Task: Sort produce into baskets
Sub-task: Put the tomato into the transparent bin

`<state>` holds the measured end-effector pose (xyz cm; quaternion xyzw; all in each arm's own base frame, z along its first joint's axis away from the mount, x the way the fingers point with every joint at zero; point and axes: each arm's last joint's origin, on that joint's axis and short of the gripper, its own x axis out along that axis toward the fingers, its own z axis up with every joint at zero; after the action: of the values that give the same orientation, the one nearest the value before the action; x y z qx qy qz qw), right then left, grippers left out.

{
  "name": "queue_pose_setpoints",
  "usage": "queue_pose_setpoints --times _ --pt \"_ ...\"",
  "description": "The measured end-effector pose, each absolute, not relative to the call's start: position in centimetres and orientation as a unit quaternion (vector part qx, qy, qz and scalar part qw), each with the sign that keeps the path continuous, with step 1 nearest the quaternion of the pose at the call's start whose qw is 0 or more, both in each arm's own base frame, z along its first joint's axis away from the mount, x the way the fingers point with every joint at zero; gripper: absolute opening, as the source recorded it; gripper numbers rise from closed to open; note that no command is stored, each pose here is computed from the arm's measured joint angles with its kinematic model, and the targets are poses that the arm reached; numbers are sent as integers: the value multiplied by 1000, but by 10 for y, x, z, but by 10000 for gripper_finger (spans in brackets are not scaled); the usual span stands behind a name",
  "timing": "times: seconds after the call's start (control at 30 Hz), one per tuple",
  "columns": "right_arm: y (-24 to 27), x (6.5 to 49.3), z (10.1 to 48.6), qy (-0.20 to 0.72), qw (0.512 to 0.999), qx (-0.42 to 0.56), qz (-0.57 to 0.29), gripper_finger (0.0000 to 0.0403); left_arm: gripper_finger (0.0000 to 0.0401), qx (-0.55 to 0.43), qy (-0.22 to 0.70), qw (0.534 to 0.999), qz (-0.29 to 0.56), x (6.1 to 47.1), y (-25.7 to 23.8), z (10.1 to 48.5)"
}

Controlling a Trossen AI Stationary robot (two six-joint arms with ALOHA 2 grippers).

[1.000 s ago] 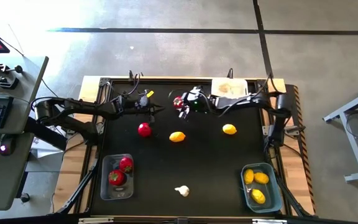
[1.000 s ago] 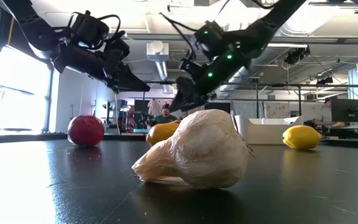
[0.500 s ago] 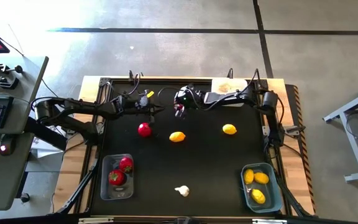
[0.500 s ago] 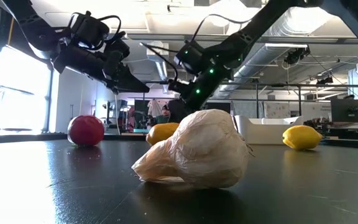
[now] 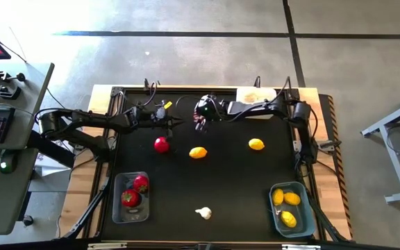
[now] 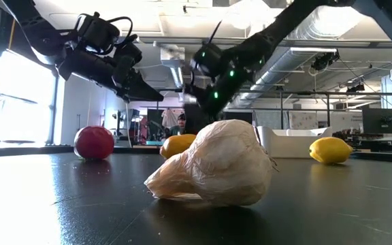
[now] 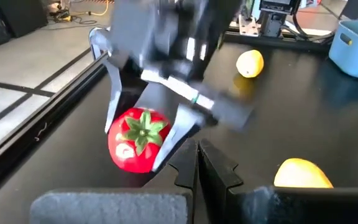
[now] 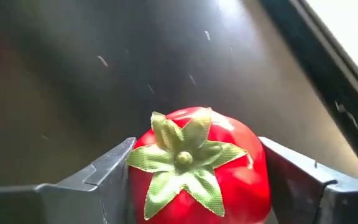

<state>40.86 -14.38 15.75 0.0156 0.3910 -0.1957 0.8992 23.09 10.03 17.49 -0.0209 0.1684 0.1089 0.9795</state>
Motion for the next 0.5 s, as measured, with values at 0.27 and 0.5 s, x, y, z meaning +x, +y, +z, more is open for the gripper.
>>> queue_pose_setpoints --times 0.27,0.5 --pt "-145 389 193 289 943 93 -139 273 0 21 118 987 109 223 96 171" --pt "-136 373 177 183 963 184 -69 273 0 41 85 990 104 210 88 161"
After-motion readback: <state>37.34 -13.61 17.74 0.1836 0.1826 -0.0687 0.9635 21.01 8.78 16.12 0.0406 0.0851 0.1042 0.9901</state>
